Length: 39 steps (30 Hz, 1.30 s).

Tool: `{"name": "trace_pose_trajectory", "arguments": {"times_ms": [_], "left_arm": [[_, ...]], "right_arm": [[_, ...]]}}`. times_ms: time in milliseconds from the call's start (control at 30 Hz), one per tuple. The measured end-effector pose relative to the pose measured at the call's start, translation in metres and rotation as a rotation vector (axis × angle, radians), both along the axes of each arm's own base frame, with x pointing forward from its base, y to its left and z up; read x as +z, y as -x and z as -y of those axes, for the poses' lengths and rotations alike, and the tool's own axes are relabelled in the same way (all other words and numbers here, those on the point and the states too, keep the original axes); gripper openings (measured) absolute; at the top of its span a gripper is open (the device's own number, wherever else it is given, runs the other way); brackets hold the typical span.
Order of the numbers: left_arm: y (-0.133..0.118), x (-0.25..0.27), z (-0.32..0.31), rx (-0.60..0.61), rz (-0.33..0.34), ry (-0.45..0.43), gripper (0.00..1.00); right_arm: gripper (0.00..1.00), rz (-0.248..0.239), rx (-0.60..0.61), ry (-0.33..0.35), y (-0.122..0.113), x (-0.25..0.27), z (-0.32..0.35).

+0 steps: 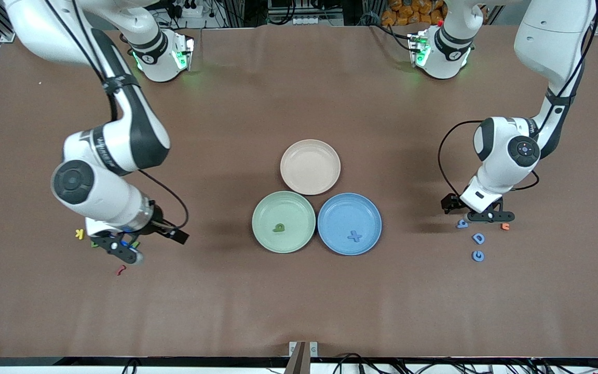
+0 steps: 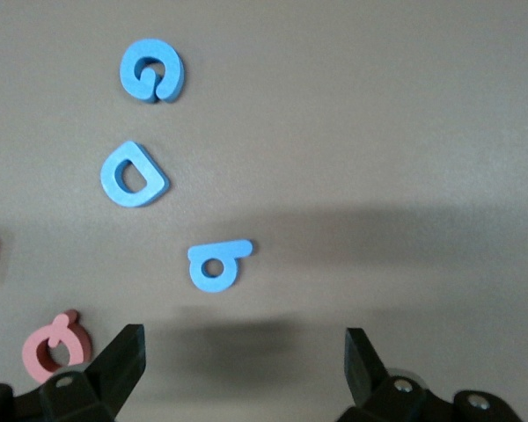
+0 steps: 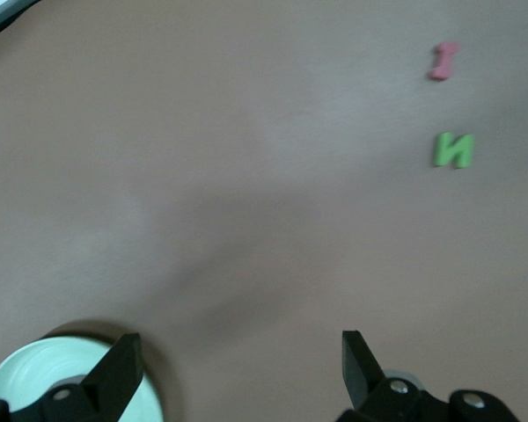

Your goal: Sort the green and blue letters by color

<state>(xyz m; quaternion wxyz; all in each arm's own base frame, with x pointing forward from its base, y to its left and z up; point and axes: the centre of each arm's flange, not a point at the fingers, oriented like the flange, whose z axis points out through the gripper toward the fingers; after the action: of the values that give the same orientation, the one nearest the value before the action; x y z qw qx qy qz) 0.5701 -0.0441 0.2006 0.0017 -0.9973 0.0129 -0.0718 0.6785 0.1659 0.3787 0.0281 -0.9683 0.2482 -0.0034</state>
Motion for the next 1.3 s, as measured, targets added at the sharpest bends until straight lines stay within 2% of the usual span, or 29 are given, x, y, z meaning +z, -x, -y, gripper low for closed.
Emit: {"name": "trace_pose_trajectory", "arguments": {"times_ms": [400, 700, 967, 1300], "left_arm": [[-0.026, -0.017, -0.02, 0.021, -0.004, -0.003, 1.0], [-0.045, -0.02, -0.027, 0.048, -0.125, 0.0, 1.0], [-0.048, -0.016, -0.023, 0.053, -0.152, 0.007, 1.0], [-0.047, -0.027, -0.021, 0.055, -0.167, 0.01, 1.0]], "right_arm": [[1.0, -0.05, 0.076, 0.017, 0.013, -0.016, 0.077], [1.0, -0.057, 0.092, 0.02, 0.017, -0.031, 0.117], [1.0, -0.019, 0.124, 0.02, 0.022, -0.053, 0.16], [0.99, 0.069, 0.115, 0.036, 0.036, -0.094, 0.188]]}}
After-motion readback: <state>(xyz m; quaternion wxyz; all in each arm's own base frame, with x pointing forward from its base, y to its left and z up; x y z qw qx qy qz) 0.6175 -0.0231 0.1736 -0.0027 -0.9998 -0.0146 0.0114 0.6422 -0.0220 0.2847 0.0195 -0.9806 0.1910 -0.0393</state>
